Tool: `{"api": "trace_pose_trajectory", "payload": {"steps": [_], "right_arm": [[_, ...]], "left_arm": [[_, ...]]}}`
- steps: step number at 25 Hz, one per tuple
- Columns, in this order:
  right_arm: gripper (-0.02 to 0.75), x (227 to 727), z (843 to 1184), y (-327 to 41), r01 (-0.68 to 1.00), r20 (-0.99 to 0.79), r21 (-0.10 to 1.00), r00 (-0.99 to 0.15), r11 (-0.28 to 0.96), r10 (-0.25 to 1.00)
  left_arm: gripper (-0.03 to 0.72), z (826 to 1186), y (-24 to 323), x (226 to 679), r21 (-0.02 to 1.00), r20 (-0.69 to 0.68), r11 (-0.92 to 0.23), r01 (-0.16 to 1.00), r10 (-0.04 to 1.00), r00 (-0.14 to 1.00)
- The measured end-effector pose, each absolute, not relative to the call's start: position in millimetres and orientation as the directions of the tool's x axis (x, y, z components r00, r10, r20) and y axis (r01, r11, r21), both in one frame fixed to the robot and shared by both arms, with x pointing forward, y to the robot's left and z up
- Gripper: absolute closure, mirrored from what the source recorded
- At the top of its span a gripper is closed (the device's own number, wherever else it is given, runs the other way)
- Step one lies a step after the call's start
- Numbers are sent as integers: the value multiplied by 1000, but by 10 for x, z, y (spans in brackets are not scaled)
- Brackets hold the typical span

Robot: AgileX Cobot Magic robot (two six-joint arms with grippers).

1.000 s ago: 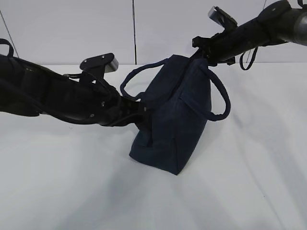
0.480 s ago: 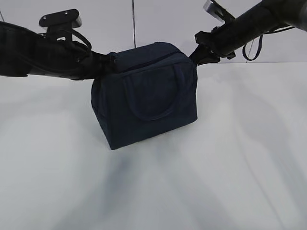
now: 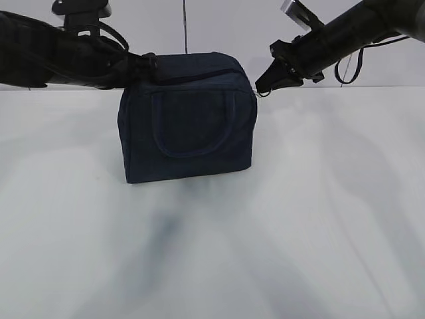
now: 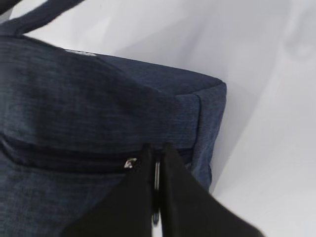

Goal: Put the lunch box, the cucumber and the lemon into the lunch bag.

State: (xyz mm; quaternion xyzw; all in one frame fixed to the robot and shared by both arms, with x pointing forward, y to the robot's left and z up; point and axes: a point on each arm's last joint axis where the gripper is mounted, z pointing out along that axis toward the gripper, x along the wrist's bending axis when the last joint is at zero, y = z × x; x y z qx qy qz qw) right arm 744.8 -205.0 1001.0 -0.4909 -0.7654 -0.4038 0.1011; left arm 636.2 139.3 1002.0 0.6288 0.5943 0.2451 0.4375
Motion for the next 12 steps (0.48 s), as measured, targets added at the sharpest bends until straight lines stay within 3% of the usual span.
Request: {"api": "trace_pose_trajectory", "payload": {"steps": [6,12], "right_arm": [[731,7448,10012,-2049,853,573,496,-463,163,676],[731,7477,9981,-2089,938,641,346,-213,-29,738]], "left_arm": [[694,9966,1405,6391,839,-202,84,538,966,163],[694,9966,1406,6392,839,-199,82,537,966,164]]}}
